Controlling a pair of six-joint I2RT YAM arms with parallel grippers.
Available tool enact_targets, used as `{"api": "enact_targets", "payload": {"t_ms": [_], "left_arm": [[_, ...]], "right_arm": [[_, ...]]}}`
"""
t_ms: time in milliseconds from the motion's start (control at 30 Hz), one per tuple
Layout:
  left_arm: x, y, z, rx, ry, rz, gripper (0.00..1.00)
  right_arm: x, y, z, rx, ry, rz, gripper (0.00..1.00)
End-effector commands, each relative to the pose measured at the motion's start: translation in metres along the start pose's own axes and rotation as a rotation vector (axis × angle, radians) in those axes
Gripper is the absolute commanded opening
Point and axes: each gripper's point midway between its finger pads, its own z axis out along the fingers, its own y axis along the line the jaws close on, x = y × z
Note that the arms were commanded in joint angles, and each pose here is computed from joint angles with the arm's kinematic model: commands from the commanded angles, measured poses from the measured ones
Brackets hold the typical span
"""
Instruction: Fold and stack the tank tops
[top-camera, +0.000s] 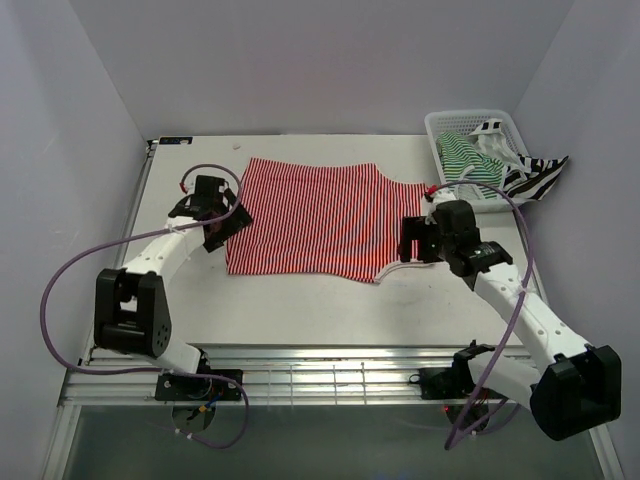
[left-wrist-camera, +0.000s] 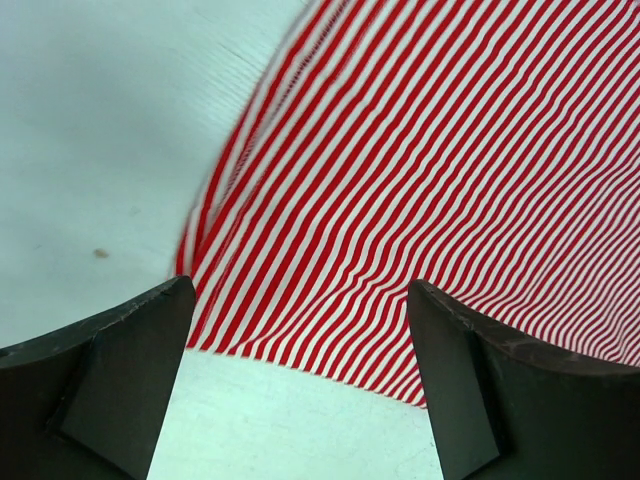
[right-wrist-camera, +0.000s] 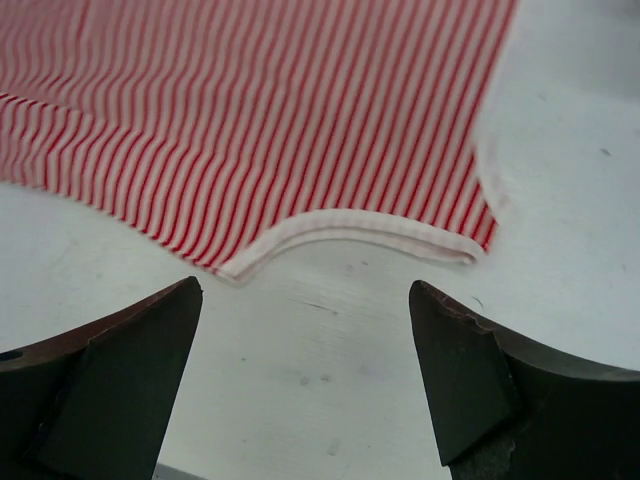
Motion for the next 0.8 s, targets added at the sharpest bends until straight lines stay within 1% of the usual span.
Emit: {"api": "enact_targets", "payload": {"t_ms": [0,33,67,100,133,200,367,467,500,567,600,700,767], "left_arm": [[-0.017,0.031,-0.043,-0.135,-0.073,-0.052,0.98],[-0.017,0.034,-0.05,-0.137,-0.08,-0.066,0.98],[-0.01,0.044,-0.05,-0.152,-0.061,-0.076,0.98],[-0.005,0.048,-0.05,-0.15,-0.049,-0.081,0.98],[-0.003,0.051,-0.053,-0.145,-0.045,-0.089,0.98],[0.005,0.058,-0.049,-0.151,-0.026,-0.106,0.98],[0.023,0.068,-0.031,-0.158,0.044,-0.143,0.98],[0.038,0.065,-0.019,-0.116,0.089,-0.166,0.98],[0.039,0.058,-0.016,-0.077,0.093,-0.178,0.97],[0.048,0.06,-0.01,-0.069,0.108,-0.188,0.91],[0.049,0.06,-0.006,-0.065,0.107,-0.197,0.86],[0.057,0.065,0.002,-0.088,0.135,-0.202,0.79],[0.062,0.07,0.007,-0.113,0.151,-0.213,0.69]], "right_arm": [[-0.027,0.08,-0.016,-0.292,-0.105,-0.227,0.9],[-0.023,0.082,-0.012,-0.272,-0.09,-0.239,0.9],[-0.018,0.088,-0.01,-0.276,-0.073,-0.26,0.9],[-0.012,0.1,-0.011,-0.292,-0.058,-0.293,0.9],[-0.006,0.1,-0.004,-0.269,-0.035,-0.309,0.9],[0.007,0.114,-0.001,-0.289,0.001,-0.342,0.9],[0.037,0.12,0.016,-0.257,0.108,-0.313,0.9],[0.047,0.116,0.025,-0.221,0.142,-0.261,0.9],[0.048,0.115,0.026,-0.211,0.141,-0.252,0.9],[0.051,0.108,0.03,-0.165,0.147,-0.232,0.9],[0.053,0.107,0.031,-0.159,0.151,-0.232,0.9],[0.057,0.104,0.034,-0.139,0.167,-0.222,0.9],[0.06,0.103,0.035,-0.135,0.175,-0.215,0.9]]}}
